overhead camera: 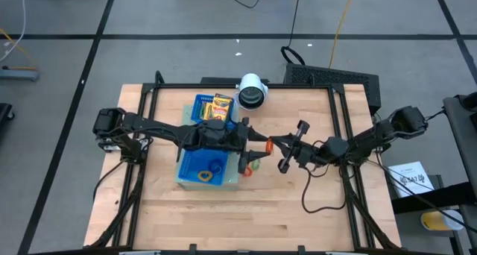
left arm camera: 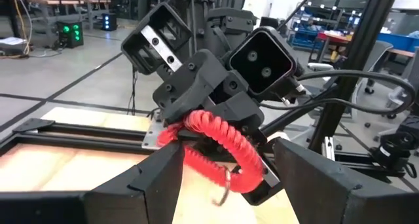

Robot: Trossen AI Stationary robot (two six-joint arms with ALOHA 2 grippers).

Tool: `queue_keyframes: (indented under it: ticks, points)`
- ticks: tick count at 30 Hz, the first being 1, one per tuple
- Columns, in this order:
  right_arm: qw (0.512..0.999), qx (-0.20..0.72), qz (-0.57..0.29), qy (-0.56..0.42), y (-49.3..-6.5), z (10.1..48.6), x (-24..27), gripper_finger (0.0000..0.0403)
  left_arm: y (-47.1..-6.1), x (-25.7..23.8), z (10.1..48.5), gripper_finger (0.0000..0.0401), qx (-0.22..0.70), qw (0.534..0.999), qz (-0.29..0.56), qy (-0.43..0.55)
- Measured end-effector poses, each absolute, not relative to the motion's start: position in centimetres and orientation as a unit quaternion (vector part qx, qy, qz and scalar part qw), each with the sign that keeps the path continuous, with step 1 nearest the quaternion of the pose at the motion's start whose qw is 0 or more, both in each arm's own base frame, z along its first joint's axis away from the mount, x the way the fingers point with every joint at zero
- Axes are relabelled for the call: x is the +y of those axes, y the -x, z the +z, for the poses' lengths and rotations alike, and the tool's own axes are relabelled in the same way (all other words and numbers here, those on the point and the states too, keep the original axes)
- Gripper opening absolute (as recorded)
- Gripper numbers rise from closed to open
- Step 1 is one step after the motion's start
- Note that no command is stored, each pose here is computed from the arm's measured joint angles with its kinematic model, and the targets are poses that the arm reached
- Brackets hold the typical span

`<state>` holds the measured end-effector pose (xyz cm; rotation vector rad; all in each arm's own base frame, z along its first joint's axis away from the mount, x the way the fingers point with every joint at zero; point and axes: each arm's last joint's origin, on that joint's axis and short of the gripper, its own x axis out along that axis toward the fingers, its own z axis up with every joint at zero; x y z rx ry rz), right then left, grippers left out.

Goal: Pick & Place Office Desk Supplies
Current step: Put the orange spring rubber band into the bottom blue bin on the shelf

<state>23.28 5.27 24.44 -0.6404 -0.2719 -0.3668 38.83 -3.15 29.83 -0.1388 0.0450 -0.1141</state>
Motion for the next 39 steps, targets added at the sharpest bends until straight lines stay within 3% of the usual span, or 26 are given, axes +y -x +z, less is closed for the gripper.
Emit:
queue_keyframes:
  ticks: [4, 7, 17, 19, 28, 39]
  points:
    - [0.926, -0.13, -0.182, 0.304, -23.3, 24.4, 5.21, 0.0002, -38.82, -3.23, 29.8, 0.0241, 0.024, 0.995, -0.066, 0.07]
    - [0.927, -0.129, -0.182, 0.302, -23.31, 24.38, 5.2, 0.0002, -38.82, -3.3, 29.78, 0.0214, 0.025, 0.995, -0.068, 0.07]
    - [0.932, -0.125, -0.176, 0.29, -23.37, 24.22, 5.24, 0.0002, -38.84, -3.01, 29.84, 0.0028, 0.022, 0.996, -0.063, 0.062]
    - [0.932, -0.125, -0.176, 0.29, -23.37, 24.22, 5.24, 0.0002, -38.86, -2.76, 29.84, 0.0011, 0.021, 0.996, -0.06, 0.057]
    - [0.933, -0.121, -0.175, 0.291, -23.39, 24.14, 5.29, 0.0018, -38.87, -2.68, 29.89, 0.0006, 0.018, 0.996, -0.066, 0.058]
    - [0.935, -0.135, -0.164, 0.284, -23.35, 24.3, 5.35, 0.001, -38.87, -2.82, 29.83, 0.0067, 0.023, 0.993, -0.07, 0.094]
